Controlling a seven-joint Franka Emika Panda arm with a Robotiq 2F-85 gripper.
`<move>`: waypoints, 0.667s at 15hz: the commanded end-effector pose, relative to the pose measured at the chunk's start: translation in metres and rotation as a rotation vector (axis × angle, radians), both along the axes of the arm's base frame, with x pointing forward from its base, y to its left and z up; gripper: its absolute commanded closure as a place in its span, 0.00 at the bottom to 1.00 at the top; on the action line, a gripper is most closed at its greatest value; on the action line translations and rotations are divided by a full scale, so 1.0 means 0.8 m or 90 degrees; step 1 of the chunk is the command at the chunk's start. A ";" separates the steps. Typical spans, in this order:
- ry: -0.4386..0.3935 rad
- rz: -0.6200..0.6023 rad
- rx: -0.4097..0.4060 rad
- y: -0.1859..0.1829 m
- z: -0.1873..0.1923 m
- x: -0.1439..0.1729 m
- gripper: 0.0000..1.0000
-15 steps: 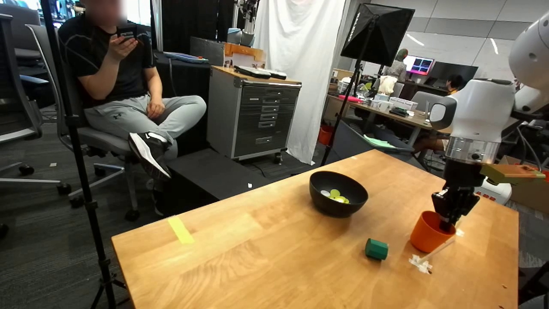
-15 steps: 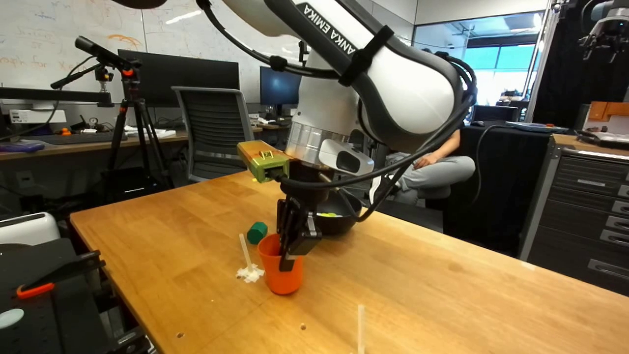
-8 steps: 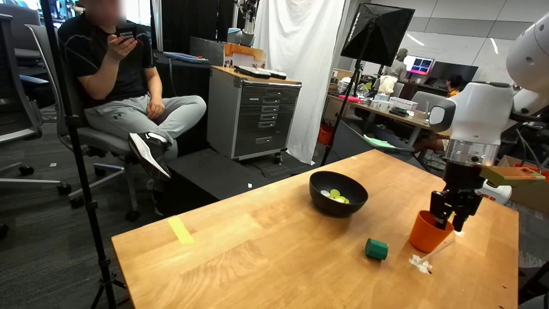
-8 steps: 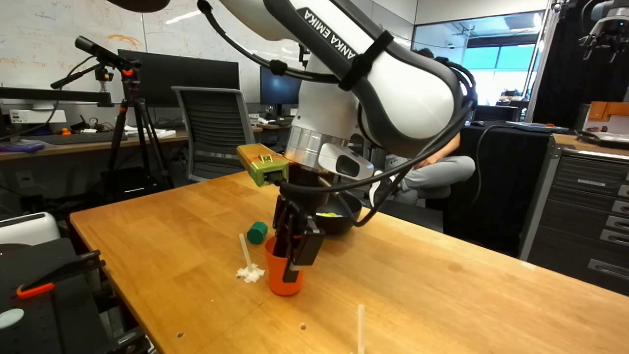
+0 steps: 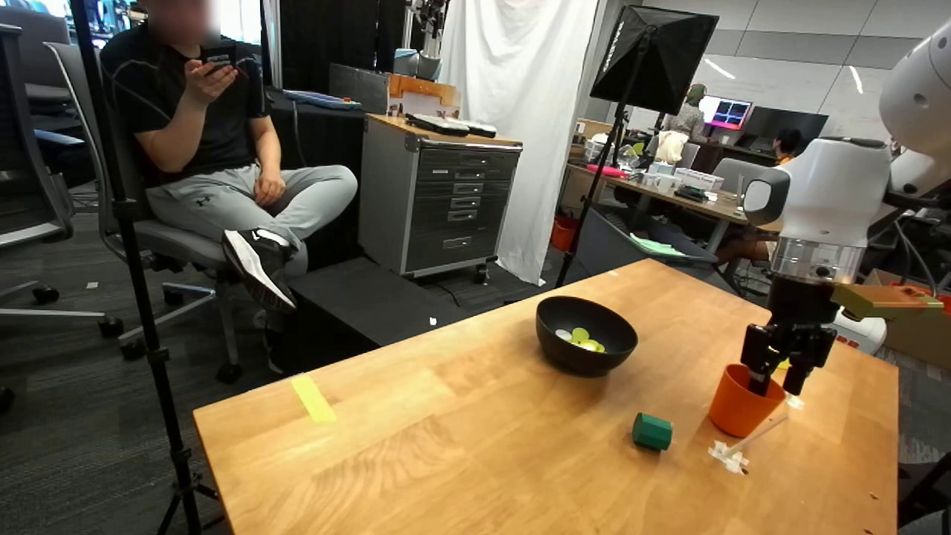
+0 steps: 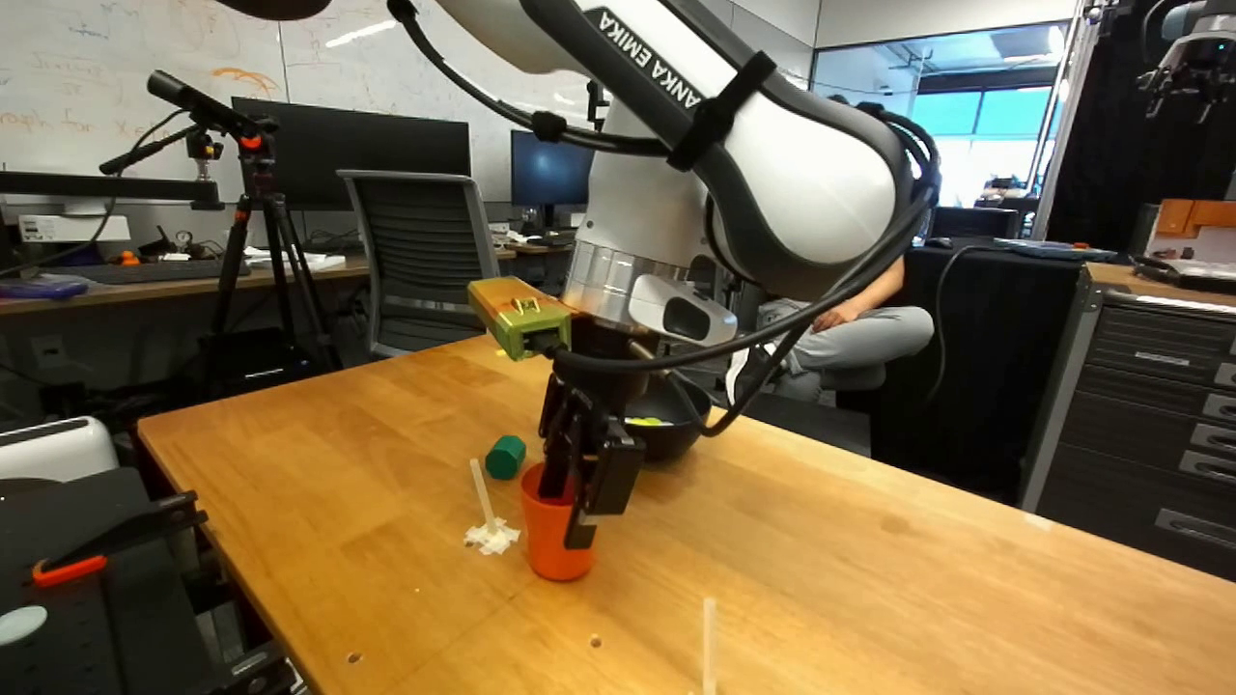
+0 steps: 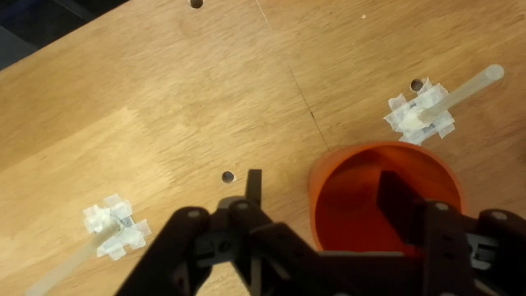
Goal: Pour the contents in the cup into the bowl
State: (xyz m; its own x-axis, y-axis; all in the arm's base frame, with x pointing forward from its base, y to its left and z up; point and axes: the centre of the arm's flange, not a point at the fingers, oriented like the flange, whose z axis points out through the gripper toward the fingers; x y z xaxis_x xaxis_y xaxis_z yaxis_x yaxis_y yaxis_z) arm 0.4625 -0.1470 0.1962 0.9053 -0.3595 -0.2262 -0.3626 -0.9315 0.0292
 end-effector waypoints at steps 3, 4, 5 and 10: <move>-0.017 0.008 0.017 -0.015 0.088 0.061 0.14; -0.023 0.010 0.020 -0.015 0.094 0.061 0.14; -0.031 0.013 0.020 -0.014 0.100 0.062 0.07; -0.062 0.063 0.015 0.000 0.139 0.056 0.00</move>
State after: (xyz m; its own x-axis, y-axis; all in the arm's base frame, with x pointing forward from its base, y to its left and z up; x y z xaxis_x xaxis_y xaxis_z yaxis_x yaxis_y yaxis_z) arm 0.4751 -0.1435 0.2400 0.9353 -0.3250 -0.1401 -0.3309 -0.9435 -0.0206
